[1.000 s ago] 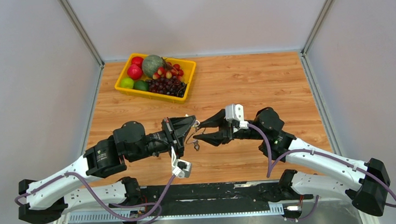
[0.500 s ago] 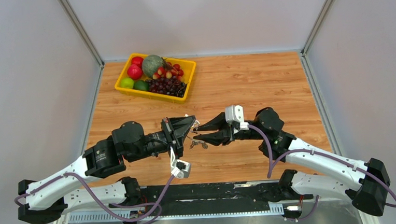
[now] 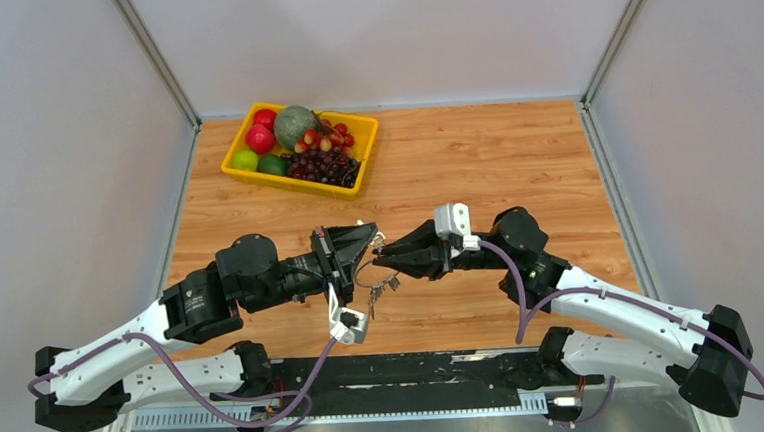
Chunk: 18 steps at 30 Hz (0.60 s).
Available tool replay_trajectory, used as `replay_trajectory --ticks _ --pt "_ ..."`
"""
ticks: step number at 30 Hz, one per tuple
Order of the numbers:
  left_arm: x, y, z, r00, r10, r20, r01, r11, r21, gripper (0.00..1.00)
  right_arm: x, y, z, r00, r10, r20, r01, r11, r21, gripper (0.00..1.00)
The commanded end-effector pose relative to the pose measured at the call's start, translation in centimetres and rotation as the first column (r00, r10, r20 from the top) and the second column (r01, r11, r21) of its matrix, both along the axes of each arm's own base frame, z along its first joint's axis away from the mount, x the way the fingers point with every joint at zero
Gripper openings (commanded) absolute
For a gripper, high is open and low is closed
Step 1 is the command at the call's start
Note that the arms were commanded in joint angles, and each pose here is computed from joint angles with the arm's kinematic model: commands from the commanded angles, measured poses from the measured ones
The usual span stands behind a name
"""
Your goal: Remove the keys from the keyring
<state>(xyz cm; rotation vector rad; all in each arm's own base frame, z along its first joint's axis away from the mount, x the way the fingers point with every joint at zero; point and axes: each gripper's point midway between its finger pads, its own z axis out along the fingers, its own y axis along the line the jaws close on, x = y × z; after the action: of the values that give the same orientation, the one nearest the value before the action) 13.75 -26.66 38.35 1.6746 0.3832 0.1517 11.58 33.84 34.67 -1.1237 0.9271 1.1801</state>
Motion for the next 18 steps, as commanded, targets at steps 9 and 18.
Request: replay_trajectory --ticks 9,18 --pt "-0.7 0.3 3.5 0.999 -0.023 0.028 0.026 0.994 -0.102 0.0 -0.4 -0.4 2.9 1.0 0.006 0.028 -0.008 0.998 0.069 0.08" --pt "0.0 0.4 2.1 0.999 0.015 0.028 -0.013 0.997 -0.082 0.0 2.5 0.1 2.6 0.96 -0.127 -0.25 0.133 0.991 0.008 0.0"
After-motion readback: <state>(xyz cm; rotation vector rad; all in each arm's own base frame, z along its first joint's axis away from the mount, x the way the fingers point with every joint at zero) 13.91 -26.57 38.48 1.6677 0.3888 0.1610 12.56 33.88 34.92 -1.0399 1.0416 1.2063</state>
